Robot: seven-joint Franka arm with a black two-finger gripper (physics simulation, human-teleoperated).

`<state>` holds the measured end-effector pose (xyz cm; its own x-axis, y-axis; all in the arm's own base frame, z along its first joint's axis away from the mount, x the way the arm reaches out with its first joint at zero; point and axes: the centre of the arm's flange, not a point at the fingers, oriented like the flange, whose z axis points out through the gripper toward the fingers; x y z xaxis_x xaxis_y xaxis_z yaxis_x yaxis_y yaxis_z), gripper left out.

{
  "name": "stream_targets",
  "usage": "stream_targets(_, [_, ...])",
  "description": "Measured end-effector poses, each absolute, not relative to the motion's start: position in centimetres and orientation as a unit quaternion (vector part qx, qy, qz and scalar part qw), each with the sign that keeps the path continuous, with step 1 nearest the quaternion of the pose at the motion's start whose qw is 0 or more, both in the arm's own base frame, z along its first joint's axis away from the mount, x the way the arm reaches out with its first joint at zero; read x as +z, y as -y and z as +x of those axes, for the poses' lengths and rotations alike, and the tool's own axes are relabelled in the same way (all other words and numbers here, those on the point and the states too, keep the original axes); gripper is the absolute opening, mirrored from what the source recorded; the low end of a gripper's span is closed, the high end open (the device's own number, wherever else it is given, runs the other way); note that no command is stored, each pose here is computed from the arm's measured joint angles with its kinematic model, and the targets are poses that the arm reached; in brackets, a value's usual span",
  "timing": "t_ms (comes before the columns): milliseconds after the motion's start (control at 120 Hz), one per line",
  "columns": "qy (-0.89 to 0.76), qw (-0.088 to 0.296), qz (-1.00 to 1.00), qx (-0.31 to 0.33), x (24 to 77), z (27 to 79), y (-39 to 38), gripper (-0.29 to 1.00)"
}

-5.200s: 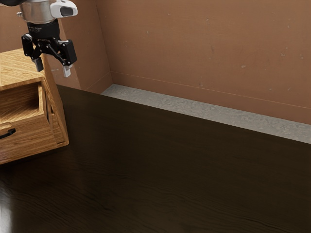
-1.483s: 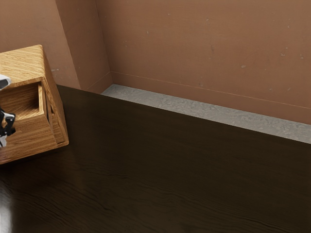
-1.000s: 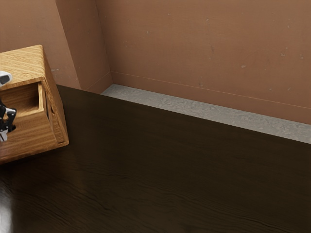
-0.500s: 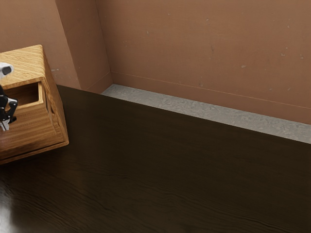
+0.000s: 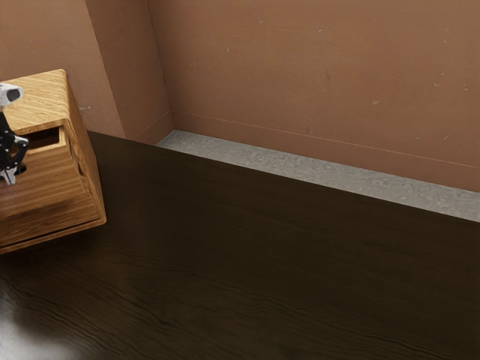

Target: Push the drawer handle with one arm to close the drawer

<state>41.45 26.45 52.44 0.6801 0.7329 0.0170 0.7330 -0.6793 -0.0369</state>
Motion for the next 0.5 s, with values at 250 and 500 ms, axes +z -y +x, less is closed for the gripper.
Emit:
stream_targets(250, [0.400,0.018,-0.916,-0.002,52.5,42.3,-27.7,-0.08])
stream_targets(500, [0.399,0.018,-0.917,-0.002,52.4,43.1,-28.9,-0.08])
